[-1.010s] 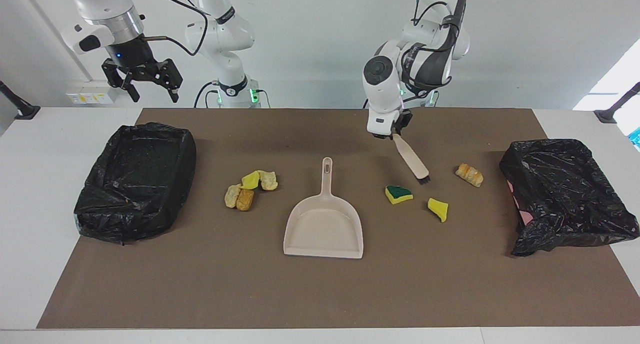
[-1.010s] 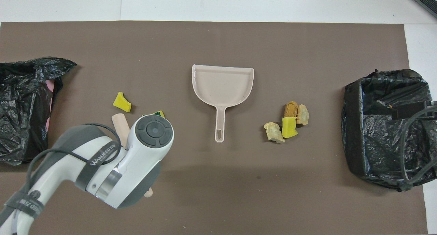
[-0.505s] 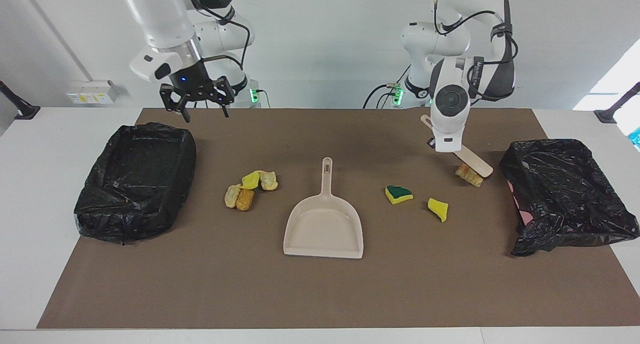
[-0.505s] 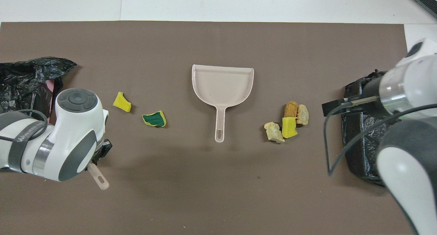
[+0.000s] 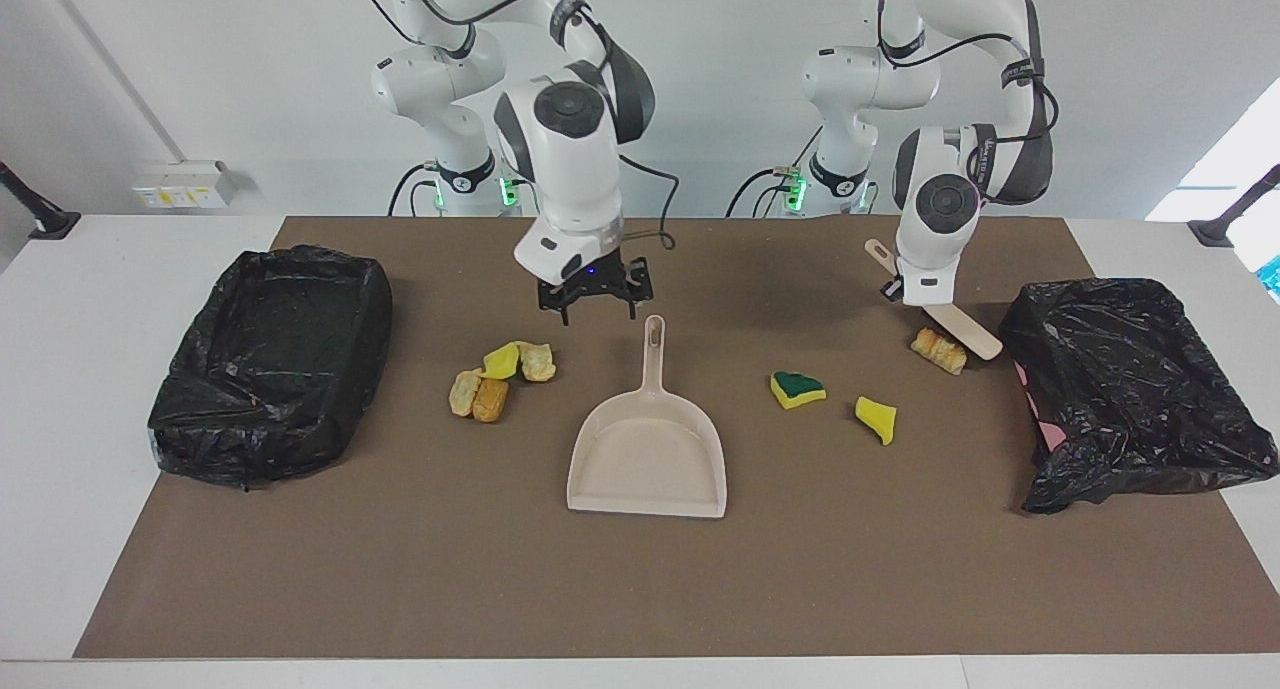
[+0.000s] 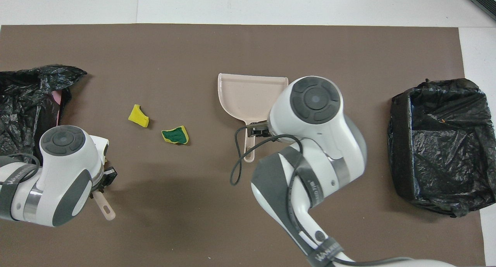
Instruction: Sweep and dump trash in bin
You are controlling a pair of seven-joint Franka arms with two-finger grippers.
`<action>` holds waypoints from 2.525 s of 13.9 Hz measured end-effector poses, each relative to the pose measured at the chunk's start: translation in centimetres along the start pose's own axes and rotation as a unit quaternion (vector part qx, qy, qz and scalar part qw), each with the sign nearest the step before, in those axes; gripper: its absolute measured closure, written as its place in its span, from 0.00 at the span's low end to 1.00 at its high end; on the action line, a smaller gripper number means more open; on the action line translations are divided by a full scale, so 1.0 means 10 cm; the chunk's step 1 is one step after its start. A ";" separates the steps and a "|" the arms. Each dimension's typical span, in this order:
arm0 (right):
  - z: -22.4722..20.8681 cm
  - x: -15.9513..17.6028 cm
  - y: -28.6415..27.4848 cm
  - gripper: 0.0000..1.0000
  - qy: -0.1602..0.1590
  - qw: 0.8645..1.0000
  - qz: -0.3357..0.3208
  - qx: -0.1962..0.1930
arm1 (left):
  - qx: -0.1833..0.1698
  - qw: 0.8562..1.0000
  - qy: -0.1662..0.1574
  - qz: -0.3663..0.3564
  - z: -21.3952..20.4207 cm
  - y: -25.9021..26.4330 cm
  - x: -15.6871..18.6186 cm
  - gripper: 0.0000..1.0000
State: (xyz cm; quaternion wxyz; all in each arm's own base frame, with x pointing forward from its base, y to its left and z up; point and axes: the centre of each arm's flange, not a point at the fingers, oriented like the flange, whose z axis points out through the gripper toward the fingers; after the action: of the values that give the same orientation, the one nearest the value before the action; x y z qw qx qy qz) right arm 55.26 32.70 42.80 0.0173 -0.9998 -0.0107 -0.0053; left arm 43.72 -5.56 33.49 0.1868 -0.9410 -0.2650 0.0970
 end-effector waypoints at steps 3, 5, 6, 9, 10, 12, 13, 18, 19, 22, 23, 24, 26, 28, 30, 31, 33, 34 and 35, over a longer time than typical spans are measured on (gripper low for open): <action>0.52 -0.03 -0.24 0.00 -0.035 0.997 0.065 0.020 | -0.011 0.998 0.013 0.064 -0.03 0.02 -0.04 0.74; 0.70 -0.06 -0.25 0.00 -0.049 0.996 0.077 0.025 | -0.014 0.993 0.019 0.114 -0.05 0.04 -0.05 0.74; 0.73 -0.08 -0.25 0.00 -0.051 0.995 0.078 0.024 | -0.019 0.990 0.027 0.139 -0.07 0.07 -0.05 0.74; 0.77 -0.09 -0.25 0.00 -0.050 0.995 0.078 0.025 | -0.037 0.976 0.051 0.208 -0.13 0.15 -0.05 0.74; 0.78 -0.10 -0.24 0.00 -0.049 0.995 0.079 0.025 | -0.043 0.970 0.052 0.235 -0.15 0.17 -0.06 0.74; 0.81 -0.10 -0.24 0.07 -0.049 0.995 0.079 0.024 | -0.065 0.957 0.054 0.277 -0.18 0.22 -0.08 0.74; 0.82 -0.11 -0.23 0.18 -0.050 0.996 0.077 0.024 | -0.071 0.952 0.057 0.292 -0.19 0.24 -0.09 0.74; 0.80 -0.09 -0.23 0.68 -0.045 0.998 0.016 0.029 | -0.092 0.927 0.061 0.359 -0.27 0.44 -0.27 0.74; 0.78 -0.07 -0.22 0.68 -0.042 0.998 -0.016 0.032 | -0.096 0.924 0.061 0.366 -0.29 0.50 -0.33 0.74; 0.53 0.08 0.06 0.68 -0.022 0.993 -0.105 0.044 | -0.097 0.915 0.065 0.387 -0.34 0.66 -0.52 0.74; 0.38 0.12 0.23 0.68 -0.024 0.989 -0.137 0.047 | -0.099 0.912 0.065 0.394 -0.36 0.71 -0.59 0.74; 0.20 0.13 0.43 0.68 -0.032 0.984 -0.171 0.049 | -0.104 0.909 0.063 0.399 -0.38 0.77 -0.67 0.74; -0.08 0.07 0.72 0.68 -0.047 0.968 -0.243 0.053 | -0.112 0.904 0.060 0.409 -0.41 0.88 -0.83 0.74; -0.13 -0.05 0.86 0.68 -0.052 0.938 -0.340 0.045 | -0.120 0.906 0.055 0.402 -0.44 0.96 -0.96 0.74; 0.01 -0.20 0.93 0.68 -0.066 0.896 -0.439 0.030 | -0.127 0.917 0.056 0.374 -0.53 1.04 -1.05 0.74; 0.07 -0.26 0.96 0.68 -0.073 0.879 -0.470 0.027 | -0.132 0.919 0.061 0.366 -0.60 1.06 -1.05 0.74; 0.17 -0.33 1.04 0.68 -0.078 0.843 -0.533 0.010 | -0.143 0.923 0.068 0.350 -0.79 1.05 -0.91 0.74; 0.20 -0.35 1.07 0.68 -0.081 0.826 -0.558 0.004 | -0.145 0.927 0.066 0.340 -0.89 1.00 -0.78 0.74; 0.23 -0.38 1.11 0.68 -0.086 0.813 -0.577 -0.001 | -0.148 0.930 0.064 0.329 -0.96 0.96 -0.65 0.74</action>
State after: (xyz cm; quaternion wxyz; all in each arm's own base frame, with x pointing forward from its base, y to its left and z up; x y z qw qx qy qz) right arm 51.74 21.65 40.11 0.0092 -0.8067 -0.5865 0.0717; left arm 45.41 -19.53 38.95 0.0197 -0.9966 0.0608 0.0521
